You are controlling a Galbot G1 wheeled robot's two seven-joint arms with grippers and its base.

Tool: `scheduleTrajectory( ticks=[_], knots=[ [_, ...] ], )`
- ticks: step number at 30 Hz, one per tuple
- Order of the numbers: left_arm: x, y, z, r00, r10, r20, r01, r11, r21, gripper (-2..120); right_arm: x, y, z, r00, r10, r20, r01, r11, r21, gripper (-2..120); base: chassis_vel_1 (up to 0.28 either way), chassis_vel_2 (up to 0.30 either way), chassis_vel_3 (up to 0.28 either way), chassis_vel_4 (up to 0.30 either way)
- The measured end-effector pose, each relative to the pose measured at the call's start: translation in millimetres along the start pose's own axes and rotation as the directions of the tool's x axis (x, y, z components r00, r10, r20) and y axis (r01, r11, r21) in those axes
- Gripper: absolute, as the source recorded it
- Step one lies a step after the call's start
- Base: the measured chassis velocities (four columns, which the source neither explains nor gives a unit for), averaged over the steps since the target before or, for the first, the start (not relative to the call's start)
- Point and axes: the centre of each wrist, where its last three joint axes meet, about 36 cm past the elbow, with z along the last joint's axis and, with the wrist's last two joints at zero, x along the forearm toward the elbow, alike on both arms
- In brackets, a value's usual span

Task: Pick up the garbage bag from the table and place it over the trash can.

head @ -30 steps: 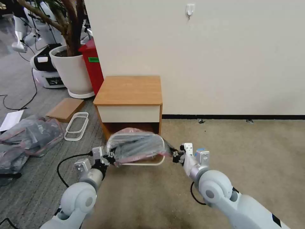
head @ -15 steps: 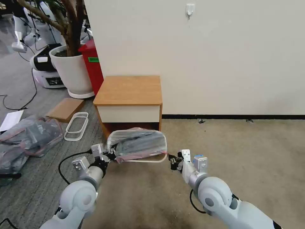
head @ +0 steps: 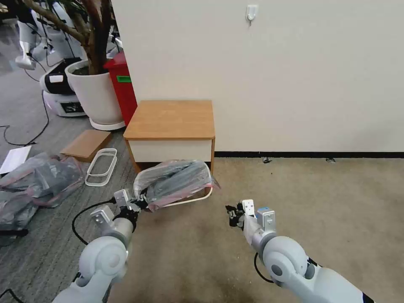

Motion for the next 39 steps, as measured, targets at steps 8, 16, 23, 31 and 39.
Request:
scheduleTrajectory(
  ticks=[8,16,23,31,39],
  knots=[
    [-10.1,7.0,0.6,0.999,-0.032,0.022,0.032,0.999,-0.022,3,58.6,17.0,-79.8,0.985,-0.140,0.104,0.166,0.932,-0.322,34,0.000,0.000,0.000,0.000],
    [-12.4,0.2,11.6,0.999,-0.035,0.031,0.036,0.999,-0.037,3,78.8,57.2,-106.7,0.956,-0.295,0.007,0.248,0.791,-0.559,64,0.000,0.000,0.000,0.000],
    [-7.1,-6.9,15.7,0.999,-0.020,0.036,0.022,0.999,-0.041,3,42.3,75.5,-104.9,0.951,-0.308,-0.011,0.233,0.740,-0.631,92,0.000,0.000,0.000,0.000],
    [-1.1,-10.6,17.4,0.999,-0.002,0.039,0.003,0.999,-0.044,3,20.6,75.4,-101.7,0.963,-0.268,-0.024,0.194,0.752,-0.630,99,0.000,0.000,0.000,0.000],
    [3.6,-13.4,18.0,0.999,0.007,0.040,-0.005,0.999,-0.040,3,8.8,74.6,-98.1,0.969,-0.245,-0.025,0.177,0.761,-0.624,97,0.000,0.000,0.000,0.000]
  ],
)
